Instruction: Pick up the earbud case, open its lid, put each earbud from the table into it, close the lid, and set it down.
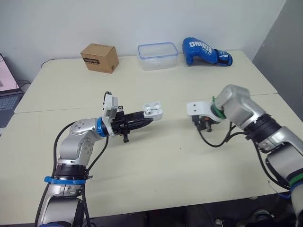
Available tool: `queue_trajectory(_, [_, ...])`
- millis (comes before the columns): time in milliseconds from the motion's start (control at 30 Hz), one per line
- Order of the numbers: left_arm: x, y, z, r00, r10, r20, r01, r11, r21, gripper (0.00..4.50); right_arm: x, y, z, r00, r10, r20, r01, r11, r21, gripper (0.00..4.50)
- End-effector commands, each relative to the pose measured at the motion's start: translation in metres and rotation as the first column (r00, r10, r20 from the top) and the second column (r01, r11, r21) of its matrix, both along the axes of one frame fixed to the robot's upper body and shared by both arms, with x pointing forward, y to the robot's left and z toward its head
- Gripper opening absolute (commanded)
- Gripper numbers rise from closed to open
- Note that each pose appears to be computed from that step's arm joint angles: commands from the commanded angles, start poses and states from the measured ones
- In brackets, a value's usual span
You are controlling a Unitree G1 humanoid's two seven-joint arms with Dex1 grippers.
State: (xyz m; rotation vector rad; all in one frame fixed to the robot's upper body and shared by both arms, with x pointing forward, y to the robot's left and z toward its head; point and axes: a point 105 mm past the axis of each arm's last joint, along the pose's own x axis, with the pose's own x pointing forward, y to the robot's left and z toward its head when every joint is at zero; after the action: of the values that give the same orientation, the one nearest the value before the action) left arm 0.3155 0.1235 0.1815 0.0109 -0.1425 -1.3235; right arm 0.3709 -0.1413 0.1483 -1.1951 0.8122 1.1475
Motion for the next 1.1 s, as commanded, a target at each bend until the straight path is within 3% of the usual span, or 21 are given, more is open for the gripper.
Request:
queue_trajectory(33, [-0.004, -0.002, 0.011, 0.999, -0.014, 0.047, 0.014, 1.000, -0.016, 0.76, -0.013, -0.003, 0.004, 0.992, 0.128, -0.016, -0.129, 0.991, -0.047, 0.38])
queue_trajectory(267, [-0.004, -0.003, 0.010, 0.999, -0.019, 0.046, 0.019, 1.000, -0.015, 0.76, -0.039, -0.008, -0.012, 0.976, 0.205, -0.068, -0.210, 0.974, -0.089, 0.38])
queue_trajectory(600, [-0.003, -0.004, 0.011, 0.999, -0.026, 0.045, 0.027, 1.000, -0.009, 0.76, -0.040, -0.011, -0.019, 0.982, 0.184, -0.041, -0.188, 0.975, -0.122, 0.38])
queue_trajectory(800, [-0.003, -0.005, 0.011, 0.999, -0.027, 0.045, 0.028, 1.000, -0.008, 0.76, -0.040, -0.010, -0.015, 0.980, 0.196, -0.027, -0.197, 0.972, -0.126, 2.45])
queue_trajectory(1100, [-0.003, -0.005, 0.011, 0.998, -0.027, 0.048, 0.027, 1.000, -0.009, 0.76, -0.043, -0.003, -0.008, 0.969, 0.246, 0.001, -0.243, 0.959, -0.144, 2.45])
